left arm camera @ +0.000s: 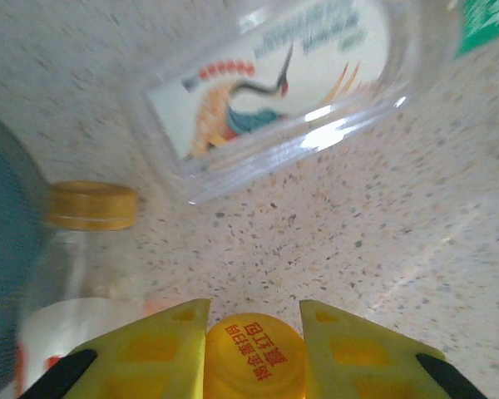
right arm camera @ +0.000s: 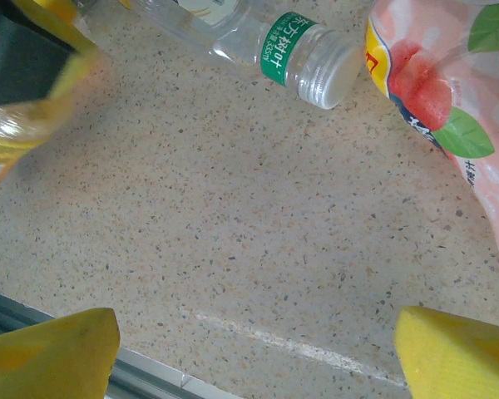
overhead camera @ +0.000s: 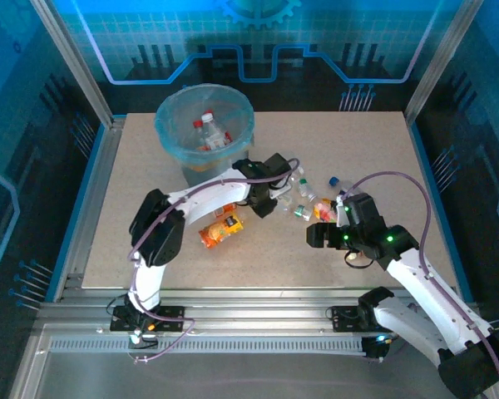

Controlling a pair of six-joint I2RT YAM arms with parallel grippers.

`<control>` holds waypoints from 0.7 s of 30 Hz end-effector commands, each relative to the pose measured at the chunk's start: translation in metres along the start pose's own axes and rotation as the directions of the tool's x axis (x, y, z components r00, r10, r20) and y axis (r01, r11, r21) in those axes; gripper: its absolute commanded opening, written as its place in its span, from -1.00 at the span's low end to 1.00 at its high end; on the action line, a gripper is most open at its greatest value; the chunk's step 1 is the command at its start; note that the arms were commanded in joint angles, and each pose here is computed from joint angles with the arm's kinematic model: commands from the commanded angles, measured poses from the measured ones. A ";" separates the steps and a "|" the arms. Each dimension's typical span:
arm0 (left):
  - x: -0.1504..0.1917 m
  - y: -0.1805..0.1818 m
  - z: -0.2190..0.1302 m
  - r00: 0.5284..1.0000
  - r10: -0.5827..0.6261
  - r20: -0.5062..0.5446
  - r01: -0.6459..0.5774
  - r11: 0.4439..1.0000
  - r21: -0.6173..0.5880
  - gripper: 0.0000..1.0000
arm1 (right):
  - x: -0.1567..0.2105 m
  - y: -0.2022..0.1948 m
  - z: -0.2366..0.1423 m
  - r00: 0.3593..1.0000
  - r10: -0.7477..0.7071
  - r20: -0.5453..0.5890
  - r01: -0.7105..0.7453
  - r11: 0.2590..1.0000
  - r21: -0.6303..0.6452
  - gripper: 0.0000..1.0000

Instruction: Put the plastic bottles in the bin

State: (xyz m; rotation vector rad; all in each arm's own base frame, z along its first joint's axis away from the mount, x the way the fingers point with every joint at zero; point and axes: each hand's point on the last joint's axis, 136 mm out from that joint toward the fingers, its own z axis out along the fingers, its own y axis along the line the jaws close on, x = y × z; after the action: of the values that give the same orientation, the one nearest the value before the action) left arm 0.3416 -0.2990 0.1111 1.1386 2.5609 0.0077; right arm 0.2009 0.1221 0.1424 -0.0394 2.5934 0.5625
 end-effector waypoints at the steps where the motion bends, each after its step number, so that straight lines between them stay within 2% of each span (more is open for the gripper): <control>1: -0.027 0.004 -0.067 0.987 -0.041 0.157 0.036 0.999 0.035 -1.00 | -0.011 0.010 -0.016 0.999 -0.016 0.036 0.017 1.000 -0.015 0.74; 4: -0.044 0.002 -0.110 0.959 -0.072 0.275 0.053 0.996 0.077 -1.00 | -0.025 0.022 -0.032 0.996 -0.032 0.083 0.036 0.998 -0.048 0.73; 8: -0.068 0.002 -0.176 0.880 -0.112 0.462 0.055 0.989 0.137 -1.00 | -0.046 0.039 -0.058 0.984 -0.059 0.171 0.074 0.994 -0.083 0.71; 14: -0.091 0.008 -0.279 0.709 -0.138 0.691 0.025 0.985 0.170 -1.00 | -0.067 0.054 -0.081 0.967 -0.084 0.241 0.112 0.988 -0.105 0.69; 18: -0.103 0.019 -0.344 0.558 -0.154 0.815 0.027 0.986 0.167 -1.00 | -0.076 0.063 -0.088 0.961 -0.088 0.261 0.124 0.985 -0.122 0.69; 21: -0.110 0.042 -0.380 0.458 -0.149 0.877 0.075 0.989 0.129 -1.00 | -0.081 0.070 -0.088 0.959 -0.092 0.268 0.133 0.982 -0.137 0.69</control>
State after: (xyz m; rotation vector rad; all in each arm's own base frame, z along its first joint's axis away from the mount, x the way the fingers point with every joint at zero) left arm 0.3200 -0.3139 0.4537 0.7692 1.7931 -0.5525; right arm 0.2222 0.1395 0.2644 -0.1256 2.3048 0.6618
